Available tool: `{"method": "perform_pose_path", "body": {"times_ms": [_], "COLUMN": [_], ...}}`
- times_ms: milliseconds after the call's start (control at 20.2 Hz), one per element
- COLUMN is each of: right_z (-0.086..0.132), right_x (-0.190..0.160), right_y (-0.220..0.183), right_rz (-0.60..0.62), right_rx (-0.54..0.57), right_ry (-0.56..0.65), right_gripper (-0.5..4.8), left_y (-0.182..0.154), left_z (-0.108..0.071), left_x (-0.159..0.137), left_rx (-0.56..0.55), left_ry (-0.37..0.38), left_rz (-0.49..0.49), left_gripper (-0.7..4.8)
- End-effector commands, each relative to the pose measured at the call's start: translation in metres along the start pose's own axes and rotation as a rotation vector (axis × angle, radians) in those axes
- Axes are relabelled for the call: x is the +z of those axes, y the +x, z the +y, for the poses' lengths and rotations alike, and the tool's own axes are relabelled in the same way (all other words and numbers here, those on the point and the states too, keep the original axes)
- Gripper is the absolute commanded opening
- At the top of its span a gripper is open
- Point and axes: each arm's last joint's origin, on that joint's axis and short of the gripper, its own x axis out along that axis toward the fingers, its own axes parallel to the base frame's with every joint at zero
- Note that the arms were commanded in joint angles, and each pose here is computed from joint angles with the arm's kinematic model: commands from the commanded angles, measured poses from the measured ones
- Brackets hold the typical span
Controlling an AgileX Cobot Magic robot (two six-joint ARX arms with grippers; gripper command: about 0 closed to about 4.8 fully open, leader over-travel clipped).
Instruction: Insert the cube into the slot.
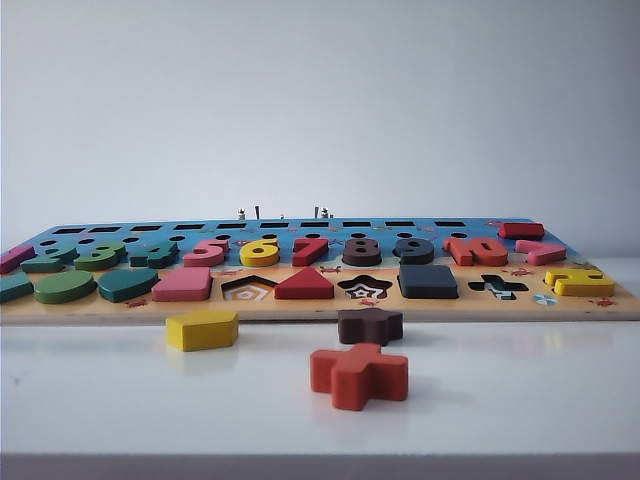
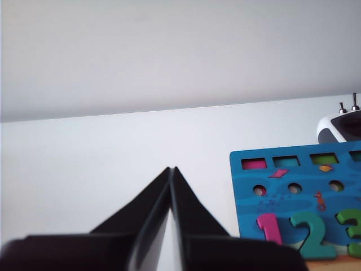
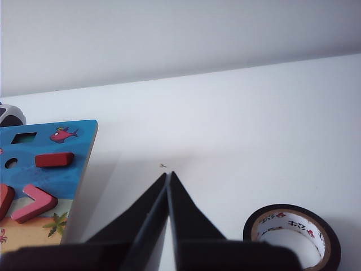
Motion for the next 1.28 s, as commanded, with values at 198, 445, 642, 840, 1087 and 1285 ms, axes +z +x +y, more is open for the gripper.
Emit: {"method": "perform_pose_path", "body": {"times_ms": [198,445,642,840,1087,1285], "right_z": [-0.001,-0.001,-0.001,-0.001,0.0,0.0], "right_x": [-0.002,-0.002,-0.002,-0.001,-0.002,-0.002], "right_y": [0.001,0.001,0.001,0.001,0.001,0.001], "right_rz": [-0.025,-0.027,-0.027,-0.036,-0.032,-0.031], "right_rx": [-0.007,-0.013,-0.013,-0.012,-0.009,-0.009], "right_ry": [-0.018,-0.02,-0.02,-0.019,-0.02,-0.02], "right_gripper": [-0.09,-0.09,-0.09,-0.08,-0.04,-0.04], "left_y": [0.0,0.001,0.002,0.002,0.002,0.002], "left_z": [0.0,0.0,-0.001,-0.002,-0.002,-0.002], "left_x": [-0.01,-0.017,-0.023,-0.027,-0.027,-0.027], "left_rx": [0.034,0.039,0.037,0.038,0.038,0.038], "left_ry": [0.002,0.005,0.009,0.015,0.015,0.015], "left_rz": [-0.008,0.007,0.024,0.04,0.04,0.041], "left_gripper": [0.2,0.2,0.2,0.2,0.2,0.2]}}
